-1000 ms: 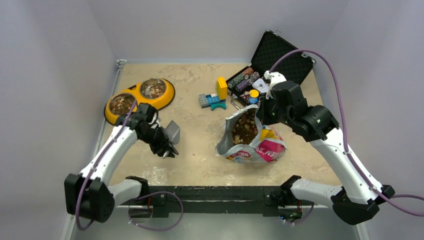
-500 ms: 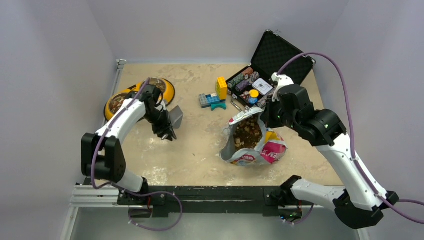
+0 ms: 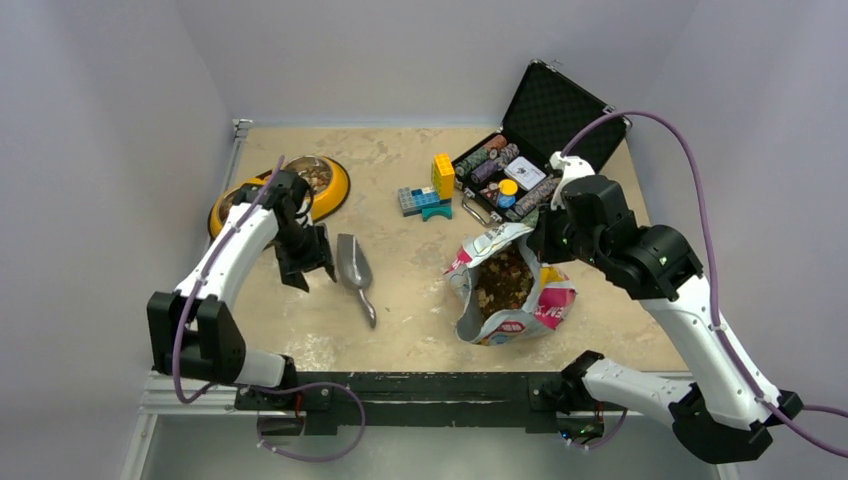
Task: Serve the pet food
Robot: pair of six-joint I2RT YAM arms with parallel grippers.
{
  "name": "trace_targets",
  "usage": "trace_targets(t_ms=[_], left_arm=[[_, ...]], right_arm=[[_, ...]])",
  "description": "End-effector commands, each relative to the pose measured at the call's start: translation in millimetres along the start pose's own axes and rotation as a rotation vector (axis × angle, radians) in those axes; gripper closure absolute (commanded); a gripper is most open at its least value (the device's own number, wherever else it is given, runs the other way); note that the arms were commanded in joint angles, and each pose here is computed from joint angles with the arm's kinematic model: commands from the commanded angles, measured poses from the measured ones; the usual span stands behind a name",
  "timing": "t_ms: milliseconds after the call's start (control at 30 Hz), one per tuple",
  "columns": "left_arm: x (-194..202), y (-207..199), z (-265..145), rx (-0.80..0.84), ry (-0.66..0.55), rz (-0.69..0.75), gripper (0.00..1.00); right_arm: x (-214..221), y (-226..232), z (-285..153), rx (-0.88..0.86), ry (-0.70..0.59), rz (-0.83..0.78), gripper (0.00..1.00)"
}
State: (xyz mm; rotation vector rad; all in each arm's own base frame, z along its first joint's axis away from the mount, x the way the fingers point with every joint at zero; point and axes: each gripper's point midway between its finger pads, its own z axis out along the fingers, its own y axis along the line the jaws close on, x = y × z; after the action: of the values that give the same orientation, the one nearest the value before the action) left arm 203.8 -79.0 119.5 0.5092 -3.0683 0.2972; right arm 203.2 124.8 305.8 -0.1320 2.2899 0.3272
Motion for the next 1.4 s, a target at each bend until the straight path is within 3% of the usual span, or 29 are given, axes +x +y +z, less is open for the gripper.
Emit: trace_targets(t_ms=[0,133,267,333,533,667,733,833,1000,1100,1233,1267,1367], left_arm=[[7.3,-14.6,-40.8,0.059,-0.117,0.066,0.41],[41.4,-88.8,-63.7,0.369,-0.094,0.229,0.44],[86.0,-156.2,-99.3,0.556,-0.096,0.417,0.22],[100.0,-179.4,-114.6,0.607,-0.109,0.478,0.18],[120.4,-231.5,-125.3,0.587,-0.113,0.539,0.18],[115.9,-250.2,-107.7,0.493,-0.075,0.510,0.32],[118.2,-270.4,-107.3,0.541,-0.033,0.520,0.36],[131.7,-297.5,-102.7,0.643,0.058,0.508,0.34],[130.8,-298.6,-72.9,0.551,0.082,0.447,0.31],[117.9,-295.6,-61.0,0.480,0.030,0.428,0.45],[94.5,-282.2,-61.8,0.346,-0.082,0.389,0.96],[86.2,-272.4,-64.7,0.295,-0.127,0.373,1.00],[59.5,-232.4,-81.9,0.155,-0.264,0.308,1.00]], right_arm=[[-27.5,3.3,-6.4,-0.011,-0.099,-0.006,1.00],[-31.4,15.3,-1.2,-0.059,-0.083,-0.035,1.00],[-33.9,21.2,5.6,-0.078,-0.073,-0.052,1.00],[-35.6,22.9,7.3,-0.082,-0.073,-0.058,1.00],[-36.9,24.2,10.4,-0.080,-0.072,-0.052,1.00],[-39.1,21.9,11.2,-0.065,-0.089,-0.028,1.00],[-41.5,22.9,9.7,-0.068,-0.097,-0.016,1.00],[-44.0,22.7,9.5,-0.064,-0.109,-0.008,1.00],[-47.3,19.8,6.2,-0.051,-0.127,0.004,1.00],[-45.1,22.2,5.1,-0.067,-0.120,0.013,1.00],[-37.4,28.1,5.3,-0.104,-0.095,0.008,1.00],[-36.4,29.6,5.6,-0.113,-0.091,-0.004,1.00],[-32.4,45.0,8.6,-0.193,-0.059,-0.080,1.00]])
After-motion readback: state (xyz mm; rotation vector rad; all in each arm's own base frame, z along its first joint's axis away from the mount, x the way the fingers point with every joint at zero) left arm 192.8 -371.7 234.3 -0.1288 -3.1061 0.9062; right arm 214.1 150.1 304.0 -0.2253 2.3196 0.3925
